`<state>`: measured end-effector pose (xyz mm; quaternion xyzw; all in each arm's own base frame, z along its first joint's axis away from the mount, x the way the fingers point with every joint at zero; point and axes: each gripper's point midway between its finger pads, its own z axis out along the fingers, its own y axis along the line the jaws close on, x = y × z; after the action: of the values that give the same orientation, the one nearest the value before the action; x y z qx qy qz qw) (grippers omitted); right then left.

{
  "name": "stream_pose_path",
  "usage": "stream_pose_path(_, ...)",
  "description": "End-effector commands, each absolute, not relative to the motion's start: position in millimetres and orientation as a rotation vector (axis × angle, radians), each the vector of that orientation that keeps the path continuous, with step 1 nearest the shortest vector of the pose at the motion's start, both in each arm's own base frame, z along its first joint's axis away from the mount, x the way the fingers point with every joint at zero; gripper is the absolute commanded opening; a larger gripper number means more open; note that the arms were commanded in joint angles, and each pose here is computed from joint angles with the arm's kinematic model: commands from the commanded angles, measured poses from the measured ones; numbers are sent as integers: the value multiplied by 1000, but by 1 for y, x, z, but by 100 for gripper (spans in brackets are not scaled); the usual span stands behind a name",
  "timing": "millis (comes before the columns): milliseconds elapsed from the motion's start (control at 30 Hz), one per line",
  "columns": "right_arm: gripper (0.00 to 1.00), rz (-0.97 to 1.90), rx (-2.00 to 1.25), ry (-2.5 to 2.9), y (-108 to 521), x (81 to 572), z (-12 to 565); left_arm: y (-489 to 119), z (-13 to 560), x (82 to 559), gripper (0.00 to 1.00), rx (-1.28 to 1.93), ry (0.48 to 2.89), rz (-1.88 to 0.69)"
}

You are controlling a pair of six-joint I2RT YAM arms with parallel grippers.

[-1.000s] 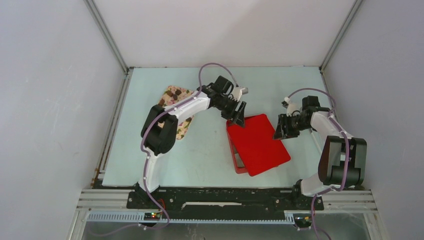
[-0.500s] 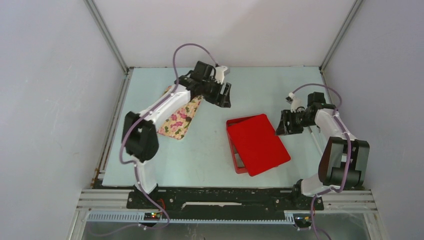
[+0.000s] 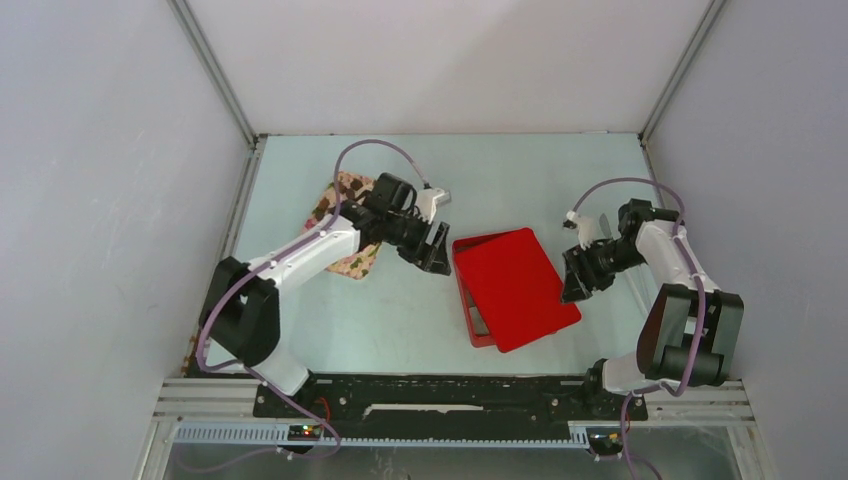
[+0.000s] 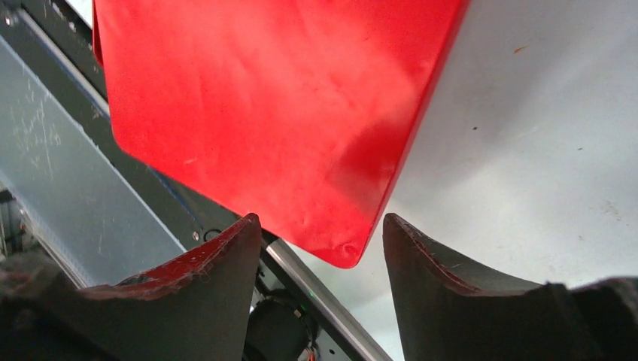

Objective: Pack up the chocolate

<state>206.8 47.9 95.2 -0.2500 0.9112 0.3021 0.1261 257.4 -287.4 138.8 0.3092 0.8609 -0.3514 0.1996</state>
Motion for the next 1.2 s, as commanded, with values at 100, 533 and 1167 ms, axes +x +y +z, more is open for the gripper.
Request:
stream_pose_path(100,65,892,-884,2593,56,200,109,-314,130,248,77,993,2346,-1038)
stream_pose_path(533,61,838,-970,2513,68,212,125,-313,120,255,76,964,2399,-1006)
stream_pose_path(1167,81,399,-1726,2090,13,176,88,-309,116,258,76,964,2413,-957)
